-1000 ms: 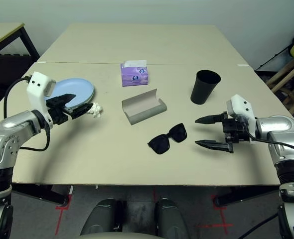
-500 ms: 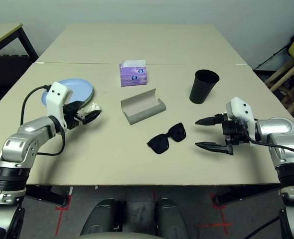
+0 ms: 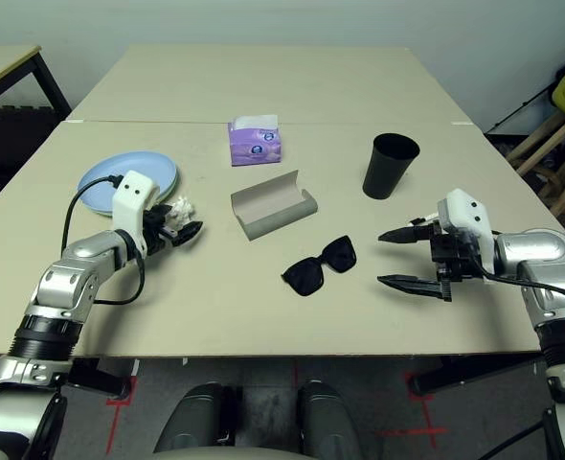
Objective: Organize and tidy the items on the table.
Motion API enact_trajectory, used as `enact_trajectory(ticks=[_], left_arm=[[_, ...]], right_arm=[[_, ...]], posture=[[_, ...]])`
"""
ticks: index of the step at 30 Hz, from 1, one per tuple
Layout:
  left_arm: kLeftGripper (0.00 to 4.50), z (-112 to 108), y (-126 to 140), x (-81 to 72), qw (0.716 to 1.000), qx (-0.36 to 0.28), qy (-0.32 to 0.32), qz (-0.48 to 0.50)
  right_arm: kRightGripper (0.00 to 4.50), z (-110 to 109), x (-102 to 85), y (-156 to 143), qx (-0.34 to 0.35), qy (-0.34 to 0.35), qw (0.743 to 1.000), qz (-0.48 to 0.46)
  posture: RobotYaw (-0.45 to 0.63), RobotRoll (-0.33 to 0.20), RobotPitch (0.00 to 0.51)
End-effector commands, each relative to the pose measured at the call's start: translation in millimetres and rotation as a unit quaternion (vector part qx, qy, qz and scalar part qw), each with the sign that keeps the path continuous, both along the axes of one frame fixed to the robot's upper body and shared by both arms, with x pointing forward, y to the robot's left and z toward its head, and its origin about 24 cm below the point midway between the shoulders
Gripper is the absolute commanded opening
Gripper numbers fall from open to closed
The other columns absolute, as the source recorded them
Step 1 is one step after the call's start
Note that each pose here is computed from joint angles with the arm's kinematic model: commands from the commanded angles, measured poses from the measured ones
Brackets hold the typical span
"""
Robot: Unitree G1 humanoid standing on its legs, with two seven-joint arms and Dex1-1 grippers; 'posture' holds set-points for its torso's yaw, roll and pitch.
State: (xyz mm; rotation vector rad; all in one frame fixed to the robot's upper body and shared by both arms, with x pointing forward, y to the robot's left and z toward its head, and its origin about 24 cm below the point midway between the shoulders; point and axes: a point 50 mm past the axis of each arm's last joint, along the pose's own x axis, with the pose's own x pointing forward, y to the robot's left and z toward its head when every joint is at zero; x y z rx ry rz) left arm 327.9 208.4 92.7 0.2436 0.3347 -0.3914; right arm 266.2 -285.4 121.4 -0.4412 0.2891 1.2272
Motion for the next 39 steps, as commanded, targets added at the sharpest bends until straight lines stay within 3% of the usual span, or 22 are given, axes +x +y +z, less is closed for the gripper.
enact_trajectory(ticks=[1,7,9,11,16,19,22,28,39], left_arm=[[3.07,-5,-1,4.2,1.0,0.016,-0.003,0.012],[0.64,-1,-3,3.0,1.0,0.014,-0.004,-0.002],[0.03,2,-4,1.3,1.0,0.012,-0.005,-0.009],[0.03,10,-6,-1.3,1.0,0.0,-0.01,-0.025],[0.03,54,-18,-14.4,0.991,-0.099,-0.039,-0.082],[0.03,83,-12,-7.9,0.987,-0.126,-0.083,-0.049],[0.03,96,6,6.7,0.986,-0.118,-0.116,0.031],[0.03,78,30,19.5,0.981,-0.048,-0.119,0.145],[0.03,47,22,31.0,0.972,0.037,-0.097,0.211]], right_arm=[[4.5,3,-2.3,-4,-0.002,-0.008,1.0,-0.008],[4.5,3,-3.3,-7,-0.006,-0.012,1.0,-0.015],[4.5,2,-3.3,-8,-0.008,-0.013,1.0,-0.016],[4.5,2,-3.2,-9,-0.01,-0.013,1.0,-0.017],[4.5,1,-2.0,-10,-0.012,-0.011,1.0,-0.016],[4.5,0,0.5,-8,-0.012,-0.011,1.0,-0.014],[4.5,0,4.1,-6,-0.011,-0.013,1.0,-0.009],[4.5,0,5.5,-6,-0.01,-0.017,1.0,-0.009],[4.5,-2,-0.6,-10,-0.014,-0.013,1.0,-0.015]], posture=[[-0.05,0.0,0.049],[-0.05,0.0,0.051],[-0.05,0.0,0.052],[-0.04,0.0,0.054],[-0.02,0.0,0.054],[-0.01,0.0,0.052],[0.0,0.0,0.047],[-0.01,0.0,0.038],[-0.04,0.0,0.042]])
